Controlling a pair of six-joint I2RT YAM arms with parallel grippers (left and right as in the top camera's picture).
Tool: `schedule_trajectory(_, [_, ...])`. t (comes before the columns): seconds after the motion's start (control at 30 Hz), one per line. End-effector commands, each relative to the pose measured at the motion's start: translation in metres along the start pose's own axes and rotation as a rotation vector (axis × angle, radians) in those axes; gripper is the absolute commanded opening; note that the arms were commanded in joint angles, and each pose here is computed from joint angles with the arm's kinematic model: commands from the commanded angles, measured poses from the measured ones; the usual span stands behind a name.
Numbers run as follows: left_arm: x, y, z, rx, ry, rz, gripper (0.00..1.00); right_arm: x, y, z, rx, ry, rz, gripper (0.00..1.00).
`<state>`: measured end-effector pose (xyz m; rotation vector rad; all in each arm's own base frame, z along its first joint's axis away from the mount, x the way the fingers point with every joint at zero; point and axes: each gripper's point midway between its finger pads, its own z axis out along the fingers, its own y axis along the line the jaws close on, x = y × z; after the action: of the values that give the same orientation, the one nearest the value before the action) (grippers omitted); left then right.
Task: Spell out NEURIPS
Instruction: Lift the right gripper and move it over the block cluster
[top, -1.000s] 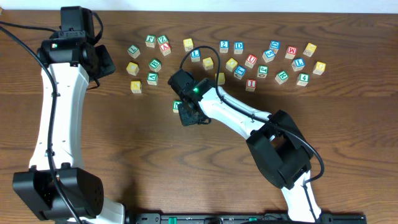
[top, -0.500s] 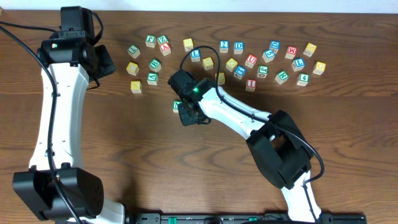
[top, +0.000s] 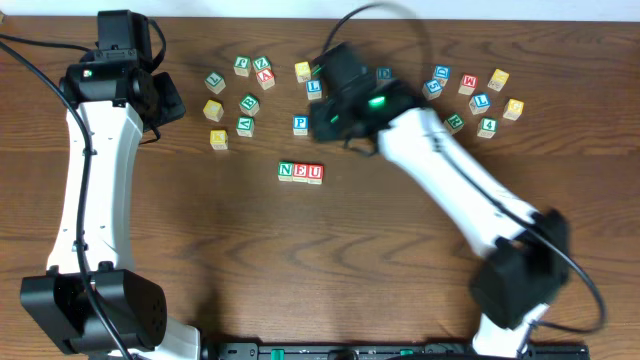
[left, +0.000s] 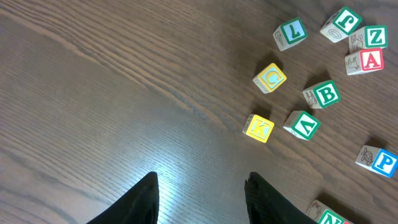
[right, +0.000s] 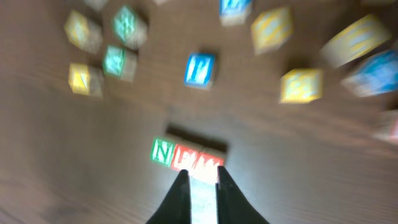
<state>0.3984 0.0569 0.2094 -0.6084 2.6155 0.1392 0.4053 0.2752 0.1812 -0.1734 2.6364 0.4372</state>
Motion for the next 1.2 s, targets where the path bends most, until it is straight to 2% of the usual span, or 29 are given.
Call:
schedule_trajectory(0.0, [0.002,0.004,0.001,-0.014,0.007,0.013,0.44,-0.02,-0.032,-0.022,0.034,-0.048,0.056,0.15])
schedule_trajectory(0.23, [0.003,0.005,0.001,-0.016,0.01,0.014,0.44,-0.021,-0.077,-0.029,0.103,-0.015,0.088,0.23])
schedule_trajectory(0.5, [0.003,0.005,0.001,-0.016,0.011,0.014,0.44,-0.018,-0.095,-0.032,0.16,0.005,0.02,0.47])
schedule_trajectory(0.6, [0.003,0.005,0.002,-0.017,0.013,0.015,0.44,-0.017,-0.101,-0.032,0.191,0.007,0.009,0.53])
schedule_trajectory(0.7, [0.003,0.005,0.003,-0.017,0.014,0.015,0.49,-0.016,-0.102,-0.031,0.196,0.014,-0.007,0.63])
schedule_trajectory(0.97, [0.004,0.003,0.003,-0.01,0.018,0.015,0.5,-0.016,-0.102,-0.03,0.197,0.016,-0.027,0.83])
schedule_trajectory(1.07, [0.005,0.004,0.003,-0.011,0.021,0.015,0.61,-0.016,-0.102,-0.03,0.196,0.016,-0.027,0.89])
schedule_trajectory(1.17, [0.006,0.004,0.003,-0.013,0.025,0.016,0.66,-0.017,-0.102,-0.03,0.197,0.016,-0.027,0.95])
